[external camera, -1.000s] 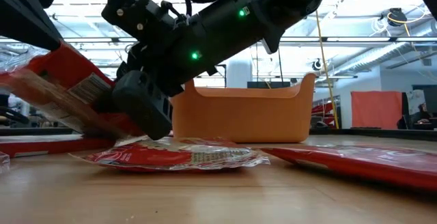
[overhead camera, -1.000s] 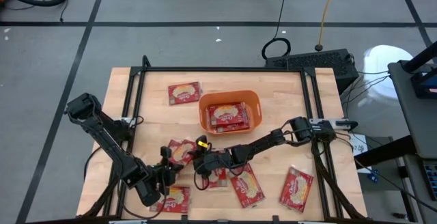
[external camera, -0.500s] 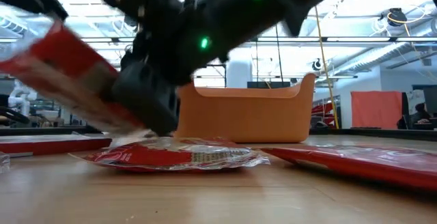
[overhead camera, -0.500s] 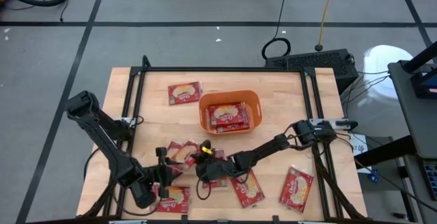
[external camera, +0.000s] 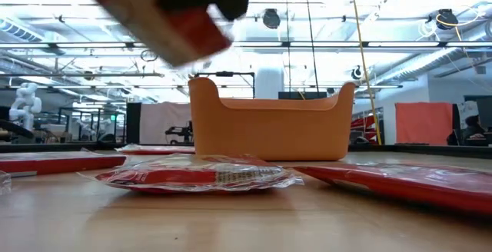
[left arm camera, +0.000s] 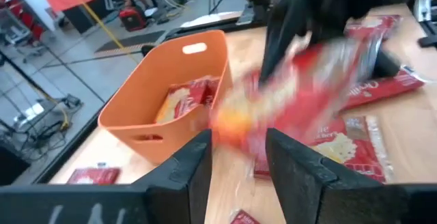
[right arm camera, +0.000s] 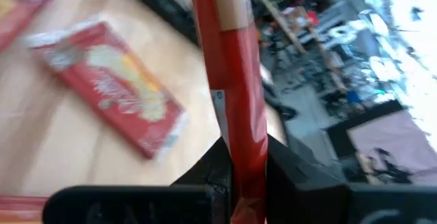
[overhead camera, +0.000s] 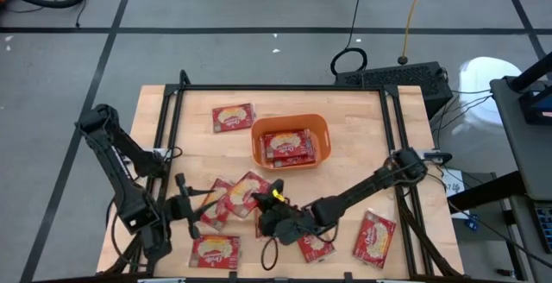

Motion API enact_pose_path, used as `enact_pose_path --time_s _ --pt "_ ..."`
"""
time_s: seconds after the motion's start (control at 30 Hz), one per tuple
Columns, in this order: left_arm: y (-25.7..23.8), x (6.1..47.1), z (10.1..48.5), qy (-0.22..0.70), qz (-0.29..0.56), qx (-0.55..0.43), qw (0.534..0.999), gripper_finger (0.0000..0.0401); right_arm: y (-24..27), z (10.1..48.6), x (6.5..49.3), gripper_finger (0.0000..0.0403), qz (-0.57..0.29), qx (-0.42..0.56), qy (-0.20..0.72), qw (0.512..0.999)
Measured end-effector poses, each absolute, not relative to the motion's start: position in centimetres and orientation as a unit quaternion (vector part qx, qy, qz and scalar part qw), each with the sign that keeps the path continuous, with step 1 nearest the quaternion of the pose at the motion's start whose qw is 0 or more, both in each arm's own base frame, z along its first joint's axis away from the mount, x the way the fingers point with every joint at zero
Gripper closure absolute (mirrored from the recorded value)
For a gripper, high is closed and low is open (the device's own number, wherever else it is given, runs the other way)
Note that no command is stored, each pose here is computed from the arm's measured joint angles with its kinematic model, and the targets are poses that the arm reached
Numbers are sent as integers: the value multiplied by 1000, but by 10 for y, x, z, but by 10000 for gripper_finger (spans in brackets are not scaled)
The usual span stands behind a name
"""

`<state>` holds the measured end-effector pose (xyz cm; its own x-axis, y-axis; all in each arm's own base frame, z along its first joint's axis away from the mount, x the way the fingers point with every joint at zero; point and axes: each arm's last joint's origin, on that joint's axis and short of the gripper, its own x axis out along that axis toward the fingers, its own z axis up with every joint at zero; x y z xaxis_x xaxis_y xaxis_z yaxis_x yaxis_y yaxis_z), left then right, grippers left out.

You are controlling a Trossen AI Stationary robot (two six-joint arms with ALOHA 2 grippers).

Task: Sort popcorn bags into baskets
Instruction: Put the red popcorn bag into the orange bin

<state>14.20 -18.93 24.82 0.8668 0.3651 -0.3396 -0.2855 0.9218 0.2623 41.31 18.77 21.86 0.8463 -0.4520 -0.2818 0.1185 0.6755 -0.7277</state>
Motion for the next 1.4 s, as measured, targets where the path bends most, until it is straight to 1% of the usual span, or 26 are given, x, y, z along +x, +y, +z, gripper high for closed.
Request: enact_pose_path --time_s 0.13,0.33,0.43,0.53,0.73,0.9,1.0,1.1,1.27,1.4 --pt "-185 139 239 196 182 82 960 269 188 254 399 367 -195 -376 203 883" --pt "-178 136 223 197 193 70 959 270 176 306 378 367 -255 -374 179 874" --pt "-176 134 217 198 198 65 958 270 167 323 369 367 -290 -391 187 853" --pt "-173 133 212 197 202 61 957 270 157 331 366 367 -328 -400 200 832" --pt "-171 131 204 199 204 48 957 270 138 326 370 367 -363 -416 238 799" --pt "-171 131 203 205 201 43 957 270 119 308 372 367 -364 -405 277 792" --pt "-171 131 203 206 201 43 957 270 105 297 372 367 -338 -370 300 812" --pt "-171 132 203 205 201 42 957 270 90 287 369 367 -320 -334 338 820" --pt "-171 132 203 206 201 42 957 270 67 274 362 367 -305 -263 403 822" --pt "-170 134 203 206 207 40 955 270 52 258 360 367 -292 -237 436 818"
